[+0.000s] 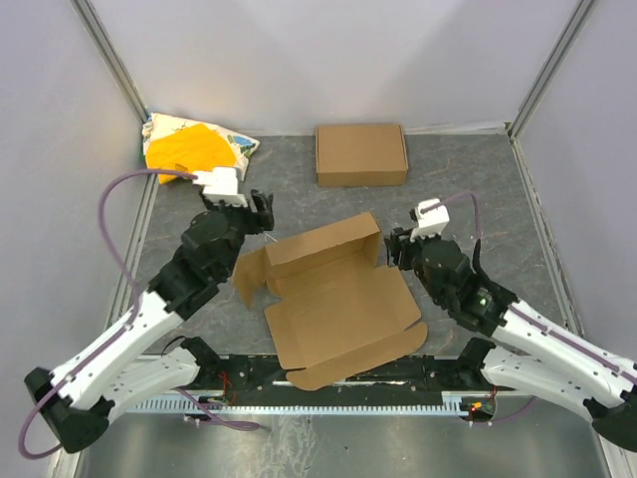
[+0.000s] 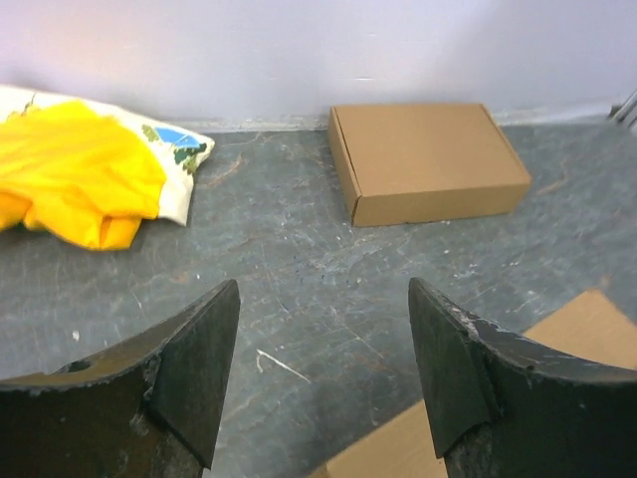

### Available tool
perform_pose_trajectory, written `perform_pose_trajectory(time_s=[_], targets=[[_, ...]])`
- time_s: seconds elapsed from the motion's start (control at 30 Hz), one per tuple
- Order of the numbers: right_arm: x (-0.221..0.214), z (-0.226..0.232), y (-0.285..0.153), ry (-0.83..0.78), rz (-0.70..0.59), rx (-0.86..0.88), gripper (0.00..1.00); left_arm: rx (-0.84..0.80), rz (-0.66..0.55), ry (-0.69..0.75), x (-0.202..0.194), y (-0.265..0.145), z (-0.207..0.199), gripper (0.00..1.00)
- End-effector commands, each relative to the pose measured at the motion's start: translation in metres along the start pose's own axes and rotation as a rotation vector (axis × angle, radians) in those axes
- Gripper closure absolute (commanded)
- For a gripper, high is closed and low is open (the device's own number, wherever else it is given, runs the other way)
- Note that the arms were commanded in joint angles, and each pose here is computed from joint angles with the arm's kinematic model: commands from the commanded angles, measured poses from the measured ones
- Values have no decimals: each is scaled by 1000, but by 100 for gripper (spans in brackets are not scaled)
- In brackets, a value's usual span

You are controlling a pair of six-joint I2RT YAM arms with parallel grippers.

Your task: Fold the paper box

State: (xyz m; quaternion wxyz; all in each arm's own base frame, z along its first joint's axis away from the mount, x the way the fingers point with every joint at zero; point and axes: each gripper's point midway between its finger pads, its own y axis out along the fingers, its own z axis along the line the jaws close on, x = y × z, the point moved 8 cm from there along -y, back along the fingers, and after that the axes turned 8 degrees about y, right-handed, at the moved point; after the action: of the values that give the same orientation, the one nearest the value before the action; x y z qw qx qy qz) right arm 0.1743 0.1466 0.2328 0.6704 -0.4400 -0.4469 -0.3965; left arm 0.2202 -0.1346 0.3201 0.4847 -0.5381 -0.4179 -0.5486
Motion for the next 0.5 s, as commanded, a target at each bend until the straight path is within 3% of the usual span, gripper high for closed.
perform_pose_trajectory(time_s=[0.0, 0.2, 0.47], targets=[[16, 2, 7, -138, 108, -89, 38, 94, 16, -279, 8, -32, 18, 26], [-22, 5, 25, -89, 150, -51, 39, 84, -1, -431, -12, -66, 32, 32], [-39, 3, 30, -39, 151, -39, 40, 97, 6, -475, -21, -83, 41, 29]])
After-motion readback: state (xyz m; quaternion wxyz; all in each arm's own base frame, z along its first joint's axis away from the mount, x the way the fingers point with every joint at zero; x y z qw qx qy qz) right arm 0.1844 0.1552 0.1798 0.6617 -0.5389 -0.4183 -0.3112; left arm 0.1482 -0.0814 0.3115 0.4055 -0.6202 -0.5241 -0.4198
